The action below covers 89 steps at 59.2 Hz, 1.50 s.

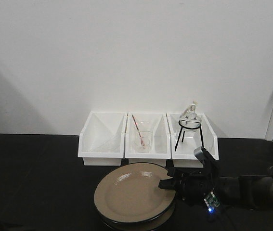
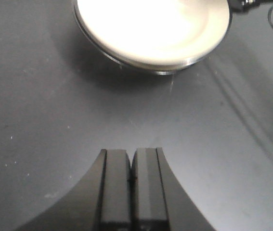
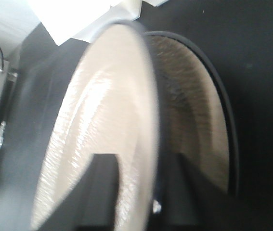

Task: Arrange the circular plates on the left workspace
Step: 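Carry the plate over the first plate and lower it on top, then open the right gripper and raise it away from the stack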

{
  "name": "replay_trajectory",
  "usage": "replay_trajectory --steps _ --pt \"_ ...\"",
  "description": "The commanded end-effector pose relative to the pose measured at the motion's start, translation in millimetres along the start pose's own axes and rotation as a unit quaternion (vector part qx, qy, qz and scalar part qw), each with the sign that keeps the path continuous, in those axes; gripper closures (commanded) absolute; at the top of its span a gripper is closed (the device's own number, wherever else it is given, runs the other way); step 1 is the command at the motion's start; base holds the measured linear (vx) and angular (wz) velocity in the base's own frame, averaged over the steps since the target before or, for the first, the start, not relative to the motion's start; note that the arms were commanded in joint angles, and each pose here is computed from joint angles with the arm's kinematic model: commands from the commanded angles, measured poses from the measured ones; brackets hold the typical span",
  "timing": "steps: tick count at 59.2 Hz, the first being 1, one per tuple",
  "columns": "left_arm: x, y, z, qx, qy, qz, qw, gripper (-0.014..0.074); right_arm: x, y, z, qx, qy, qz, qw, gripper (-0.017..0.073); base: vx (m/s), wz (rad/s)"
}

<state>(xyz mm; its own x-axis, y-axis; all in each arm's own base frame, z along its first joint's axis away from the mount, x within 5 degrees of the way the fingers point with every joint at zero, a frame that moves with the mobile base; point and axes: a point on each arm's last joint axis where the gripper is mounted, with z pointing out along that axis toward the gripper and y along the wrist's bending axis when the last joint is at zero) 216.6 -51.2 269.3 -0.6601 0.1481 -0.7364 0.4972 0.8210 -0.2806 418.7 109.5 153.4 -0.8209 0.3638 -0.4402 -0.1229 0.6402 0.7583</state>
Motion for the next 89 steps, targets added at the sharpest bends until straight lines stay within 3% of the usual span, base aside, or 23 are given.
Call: replay_trajectory --steps 1,9,25,35,48,56,66,77,83,89 --pt "-9.3 -5.4 -6.7 0.007 -0.024 0.001 1.000 0.0594 -20.1 30.2 -14.9 -0.049 -0.046 -0.022 0.997 0.0108 0.00 0.00" --pt "-9.3 -5.3 -6.7 0.007 -0.024 0.001 1.000 0.0594 -20.3 29.8 -14.9 -0.044 -0.050 -0.073 0.995 0.0027 0.00 0.00" --pt "-9.1 -5.6 -6.7 0.009 -0.023 -0.002 1.000 0.0594 -20.5 29.4 -15.1 -0.034 -0.054 -0.179 0.982 0.0048 0.00 0.00" --pt "-8.9 -6.0 -6.7 0.011 -0.021 -0.002 1.000 0.0594 -27.3 27.9 -21.0 0.006 -0.072 -0.248 0.966 0.0078 0.00 0.00" --pt "-7.5 -7.4 -6.7 0.018 -0.014 0.001 1.000 0.0594 -36.7 29.5 -31.2 0.066 -0.094 -0.305 0.946 0.0097 0.00 0.00" --pt "-6.6 -8.5 -6.7 0.025 -0.009 0.002 1.000 0.0594 -42.0 33.7 -39.1 0.087 -0.108 -0.312 0.940 0.0097 0.00 0.00" --pt "-6.2 -8.6 -6.7 0.025 -0.007 -0.007 1.000 0.0594 -51.4 53.1 -64.2 0.128 -0.129 -0.356 0.917 0.0171 0.00 0.00" --pt "-4.4 -7.4 -6.0 0.021 0.005 -0.042 0.999 0.0594 -58.4 91.7 -108.8 0.153 -0.156 -0.397 0.892 0.0414 0.00 0.00" --pt "-3.5 -7.9 -6.0 0.023 0.010 -0.058 0.998 0.0594 -55.7 118.6 -138.1 0.143 -0.167 -0.405 0.887 0.0575 0.00 0.00" --pt "-2.0 -7.2 -6.0 0.019 0.018 -0.070 0.997 0.0594 -46.3 140.8 -164.2 0.129 -0.156 -0.402 0.893 0.0568 0.00 0.00"
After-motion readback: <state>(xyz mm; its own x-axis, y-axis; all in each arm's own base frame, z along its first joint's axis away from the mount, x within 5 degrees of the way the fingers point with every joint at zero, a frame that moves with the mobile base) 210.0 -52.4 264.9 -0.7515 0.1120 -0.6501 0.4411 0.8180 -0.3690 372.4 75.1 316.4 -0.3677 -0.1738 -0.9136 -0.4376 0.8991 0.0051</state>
